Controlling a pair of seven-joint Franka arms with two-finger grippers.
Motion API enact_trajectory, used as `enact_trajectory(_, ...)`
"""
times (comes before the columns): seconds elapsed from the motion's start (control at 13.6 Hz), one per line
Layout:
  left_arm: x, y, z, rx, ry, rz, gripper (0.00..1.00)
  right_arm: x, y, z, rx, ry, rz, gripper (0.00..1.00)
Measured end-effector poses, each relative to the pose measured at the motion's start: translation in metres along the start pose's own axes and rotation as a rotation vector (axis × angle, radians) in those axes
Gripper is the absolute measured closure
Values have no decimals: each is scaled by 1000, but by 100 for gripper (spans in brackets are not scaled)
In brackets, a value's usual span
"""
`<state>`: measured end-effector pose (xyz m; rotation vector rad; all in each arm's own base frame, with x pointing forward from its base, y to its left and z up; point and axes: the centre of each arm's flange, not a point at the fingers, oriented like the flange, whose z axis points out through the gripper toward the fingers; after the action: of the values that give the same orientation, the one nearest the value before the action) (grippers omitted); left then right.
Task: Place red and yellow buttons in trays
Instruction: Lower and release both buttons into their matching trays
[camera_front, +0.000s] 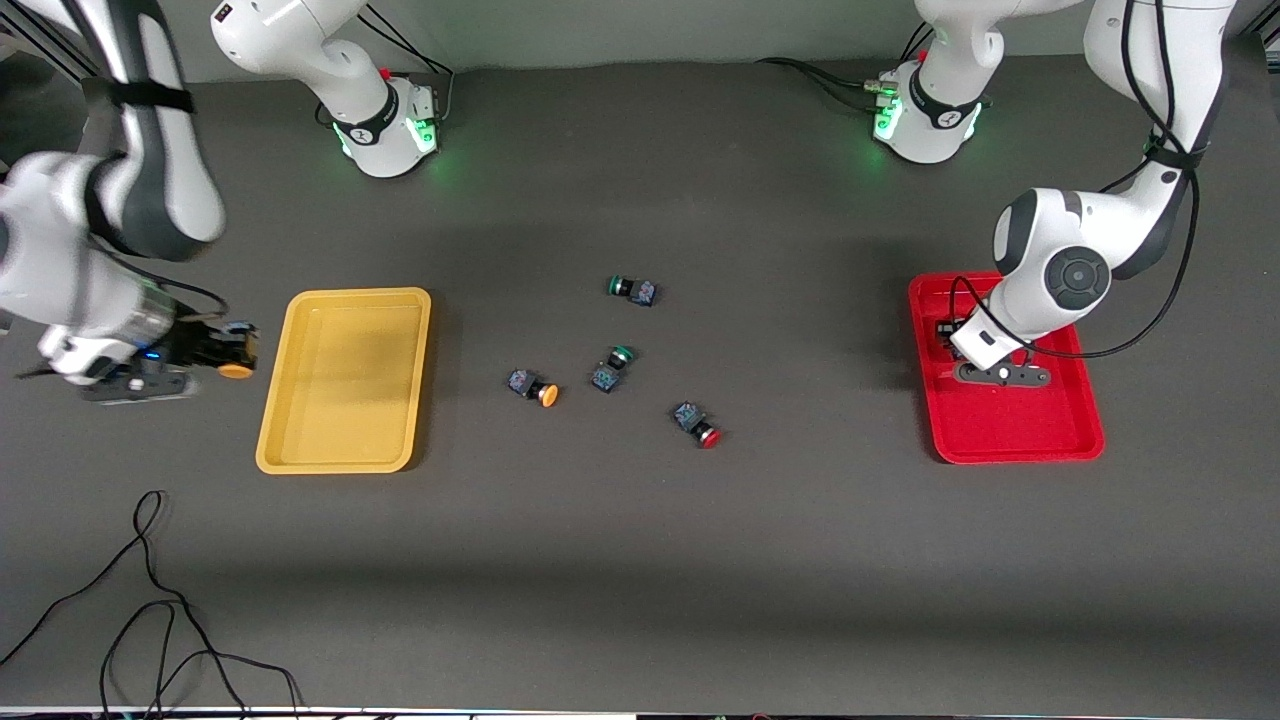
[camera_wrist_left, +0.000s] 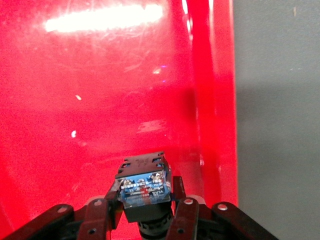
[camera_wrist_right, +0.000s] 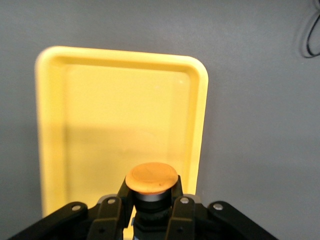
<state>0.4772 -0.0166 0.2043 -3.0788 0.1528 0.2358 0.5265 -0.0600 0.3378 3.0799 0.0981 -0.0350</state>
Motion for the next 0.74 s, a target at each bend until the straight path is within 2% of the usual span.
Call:
enact_trajectory(0.07, -1, -9, 1, -3, -1, 3, 52, -6, -2, 23, -21, -2, 2, 67)
enact_trajectory(0.22, -2, -29, -1, -7, 4, 1, 31, -11, -5, 53, -25, -16, 20, 67)
enact_trajectory(0.44, 0, -34, -19, 1, -1, 0, 1, -12, -4, 92, 38, -16, -7, 67)
enact_trajectory(0.59, 11, -31, -49, 14, -38, 8, 0, -14, -1, 118, 52, -16, -27, 67)
enact_trajectory(0.74, 30, -14, -98, 13, -61, 18, 0, -13, 0, 130, 40, -26, -37, 67)
